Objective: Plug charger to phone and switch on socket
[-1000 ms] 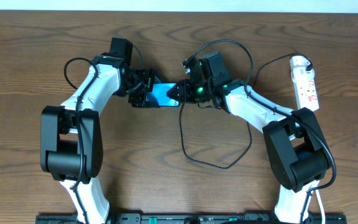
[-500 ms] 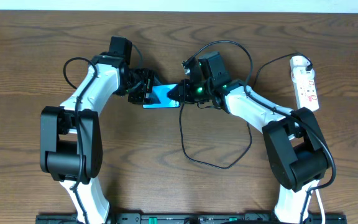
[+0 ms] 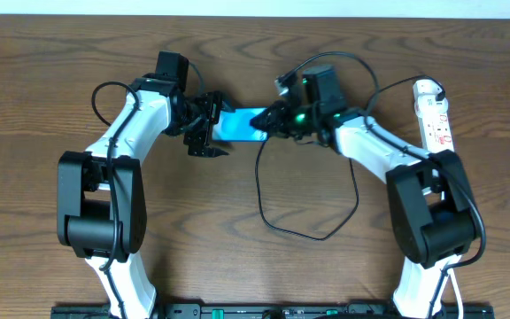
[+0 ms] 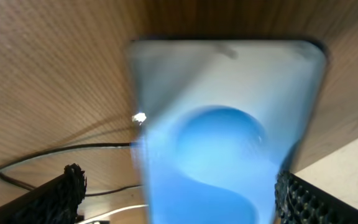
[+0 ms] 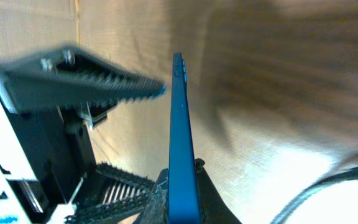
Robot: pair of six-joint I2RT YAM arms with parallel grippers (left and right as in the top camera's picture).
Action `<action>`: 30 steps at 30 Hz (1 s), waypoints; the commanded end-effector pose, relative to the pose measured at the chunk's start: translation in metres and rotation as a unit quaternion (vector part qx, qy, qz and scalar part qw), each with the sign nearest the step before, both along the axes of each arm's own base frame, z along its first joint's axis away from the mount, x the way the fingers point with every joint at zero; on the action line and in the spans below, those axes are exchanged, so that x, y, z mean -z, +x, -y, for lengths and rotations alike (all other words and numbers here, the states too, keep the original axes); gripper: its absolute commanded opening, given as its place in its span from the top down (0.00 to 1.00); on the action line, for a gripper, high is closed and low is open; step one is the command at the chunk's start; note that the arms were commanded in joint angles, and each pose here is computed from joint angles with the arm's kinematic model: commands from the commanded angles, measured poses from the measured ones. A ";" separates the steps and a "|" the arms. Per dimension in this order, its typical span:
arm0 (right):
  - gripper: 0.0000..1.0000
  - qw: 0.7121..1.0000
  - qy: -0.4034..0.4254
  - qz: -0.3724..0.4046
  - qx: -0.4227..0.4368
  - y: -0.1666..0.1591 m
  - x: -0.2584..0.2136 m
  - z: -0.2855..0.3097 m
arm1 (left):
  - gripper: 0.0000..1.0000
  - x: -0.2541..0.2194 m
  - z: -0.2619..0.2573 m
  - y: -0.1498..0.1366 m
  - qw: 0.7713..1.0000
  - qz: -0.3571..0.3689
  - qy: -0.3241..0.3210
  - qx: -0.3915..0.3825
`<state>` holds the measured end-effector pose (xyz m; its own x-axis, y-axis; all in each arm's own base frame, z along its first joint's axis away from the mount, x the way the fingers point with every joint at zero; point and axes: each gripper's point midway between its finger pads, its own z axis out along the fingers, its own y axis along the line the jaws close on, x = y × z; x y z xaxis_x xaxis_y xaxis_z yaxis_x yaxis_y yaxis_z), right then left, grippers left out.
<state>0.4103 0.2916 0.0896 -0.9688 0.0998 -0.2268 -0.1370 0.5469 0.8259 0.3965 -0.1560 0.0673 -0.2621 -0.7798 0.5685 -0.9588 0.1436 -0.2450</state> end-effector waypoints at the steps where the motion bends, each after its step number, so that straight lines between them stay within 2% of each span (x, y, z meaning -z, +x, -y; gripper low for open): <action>1: 0.99 0.999 0.028 -0.006 0.021 0.017 -0.015 0.018 | 0.02 -0.022 0.006 0.013 0.996 0.072 -0.025 0.043; 5: 0.99 0.998 0.045 -0.008 0.049 0.030 -0.025 0.033 | 0.02 -0.044 0.016 0.036 0.971 0.198 -0.061 0.116; 8: 0.99 0.995 0.069 -0.004 0.071 0.042 -0.039 0.042 | 0.02 -0.058 0.018 0.047 0.957 0.247 -0.087 0.130; 13: 0.99 0.984 0.126 0.003 0.126 0.068 -0.075 0.058 | 0.02 -0.093 0.024 0.065 0.916 0.343 -0.137 0.158; 16: 0.99 0.974 0.166 -0.012 0.156 0.078 -0.094 0.058 | 0.02 -0.114 0.030 0.074 0.884 0.404 -0.155 0.176; 17: 0.99 0.967 0.186 -0.023 0.171 0.083 -0.102 0.058 | 0.02 -0.126 0.032 0.079 0.865 0.438 -0.160 0.185; 19: 0.99 0.959 0.208 -0.045 0.186 0.085 -0.109 0.057 | 0.02 -0.133 0.033 0.083 0.855 0.456 -0.162 0.186; 27: 0.98 0.930 0.279 -0.108 0.213 0.087 -0.134 0.041 | 0.03 -0.138 0.032 0.089 0.855 0.461 -0.161 0.174; 30: 0.99 0.925 0.289 -0.117 0.216 0.085 -0.138 0.032 | 0.10 -0.136 0.031 0.092 0.863 0.453 -0.157 0.162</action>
<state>0.5006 0.2478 0.1941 -0.8325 0.5373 0.1355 0.1906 0.0481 0.9805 0.4868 -0.1876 0.1889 -0.8870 -0.4203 0.1914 -0.2856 0.1735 -0.9425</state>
